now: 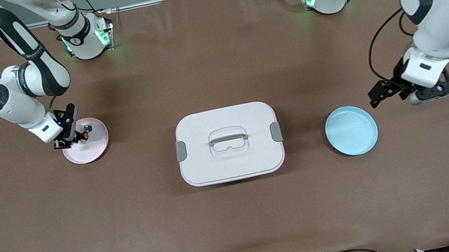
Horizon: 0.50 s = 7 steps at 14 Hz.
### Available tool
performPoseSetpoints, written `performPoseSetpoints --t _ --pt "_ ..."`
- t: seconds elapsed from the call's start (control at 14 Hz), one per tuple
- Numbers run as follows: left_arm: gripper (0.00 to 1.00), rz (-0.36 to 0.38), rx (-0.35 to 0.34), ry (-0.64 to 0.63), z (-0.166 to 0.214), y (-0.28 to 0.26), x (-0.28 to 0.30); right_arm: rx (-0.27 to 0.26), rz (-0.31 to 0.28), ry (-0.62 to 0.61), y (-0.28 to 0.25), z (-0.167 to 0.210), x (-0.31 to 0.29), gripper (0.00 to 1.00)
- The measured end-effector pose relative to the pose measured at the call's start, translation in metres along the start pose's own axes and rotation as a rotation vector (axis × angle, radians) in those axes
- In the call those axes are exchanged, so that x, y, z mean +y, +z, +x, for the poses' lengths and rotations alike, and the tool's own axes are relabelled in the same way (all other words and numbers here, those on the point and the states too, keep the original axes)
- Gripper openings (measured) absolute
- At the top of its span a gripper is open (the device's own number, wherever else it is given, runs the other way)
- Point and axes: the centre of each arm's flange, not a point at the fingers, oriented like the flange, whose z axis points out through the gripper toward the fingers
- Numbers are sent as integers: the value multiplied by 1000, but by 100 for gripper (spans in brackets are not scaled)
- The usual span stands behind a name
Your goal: Transfer orange switch to right arm and place
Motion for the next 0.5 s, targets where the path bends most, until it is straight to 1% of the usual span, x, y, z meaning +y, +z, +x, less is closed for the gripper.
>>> performPoseSetpoints --t 0.21,0.5 --pt "100 30 -62 9 0 -27 -26 2 17 -5 14 2 -3 34" --pt "100 34 -56 42 16 -75 -42 4 23 -19 19 9 -2 34"
